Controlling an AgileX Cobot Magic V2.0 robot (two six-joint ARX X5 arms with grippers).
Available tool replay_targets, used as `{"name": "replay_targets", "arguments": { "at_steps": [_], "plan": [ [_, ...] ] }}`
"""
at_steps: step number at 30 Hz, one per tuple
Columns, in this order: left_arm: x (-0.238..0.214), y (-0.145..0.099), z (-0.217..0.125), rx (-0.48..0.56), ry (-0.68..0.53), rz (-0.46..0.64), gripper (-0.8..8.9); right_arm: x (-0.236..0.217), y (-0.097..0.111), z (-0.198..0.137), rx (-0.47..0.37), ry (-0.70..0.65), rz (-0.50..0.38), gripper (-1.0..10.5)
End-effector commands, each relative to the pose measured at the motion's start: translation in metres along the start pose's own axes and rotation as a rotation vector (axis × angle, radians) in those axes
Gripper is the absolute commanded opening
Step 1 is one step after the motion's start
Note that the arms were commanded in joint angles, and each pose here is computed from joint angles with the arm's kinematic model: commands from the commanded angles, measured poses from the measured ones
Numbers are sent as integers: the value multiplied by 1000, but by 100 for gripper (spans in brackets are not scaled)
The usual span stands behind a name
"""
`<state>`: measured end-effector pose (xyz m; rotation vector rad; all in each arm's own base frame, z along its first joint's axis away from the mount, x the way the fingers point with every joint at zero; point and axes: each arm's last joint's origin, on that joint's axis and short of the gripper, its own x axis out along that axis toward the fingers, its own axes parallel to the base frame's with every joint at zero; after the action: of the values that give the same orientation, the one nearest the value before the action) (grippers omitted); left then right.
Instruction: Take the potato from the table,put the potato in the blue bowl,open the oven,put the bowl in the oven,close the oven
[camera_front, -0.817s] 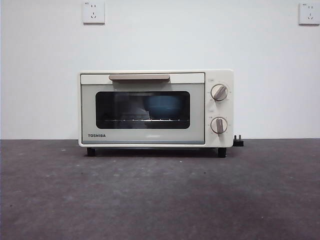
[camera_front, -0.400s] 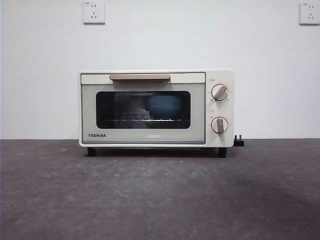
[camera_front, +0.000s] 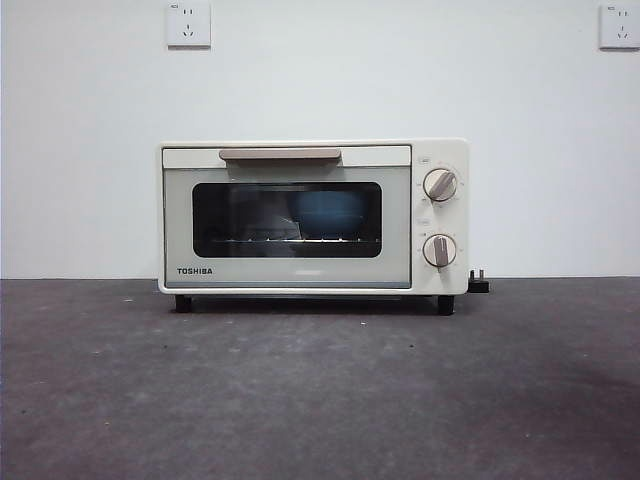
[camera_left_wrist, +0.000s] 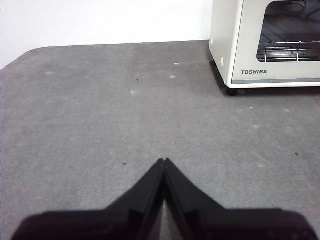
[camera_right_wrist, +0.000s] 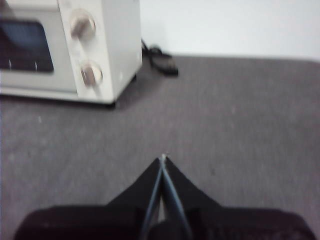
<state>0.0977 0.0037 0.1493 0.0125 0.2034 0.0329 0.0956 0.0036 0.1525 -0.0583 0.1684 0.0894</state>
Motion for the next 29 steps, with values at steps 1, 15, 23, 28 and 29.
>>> {"name": "replay_targets", "arguments": {
  "at_steps": [1, 15, 23, 28, 29],
  "plan": [
    [1, 0, -3, -5, 10, 1, -4, 1, -1, -3, 8, 8, -17, 1],
    [2, 0, -4, -5, 16, 1, -4, 1, -1, -3, 8, 8, -39, 1],
    [2, 0, -4, -5, 16, 1, -4, 1, -1, -3, 8, 8, -39, 1],
    [2, 0, -4, -5, 16, 1, -4, 1, -1, -3, 8, 9, -39, 1],
    [2, 0, -4, -5, 16, 1, -4, 1, -1, -3, 8, 9, -39, 1]
  ]
}}
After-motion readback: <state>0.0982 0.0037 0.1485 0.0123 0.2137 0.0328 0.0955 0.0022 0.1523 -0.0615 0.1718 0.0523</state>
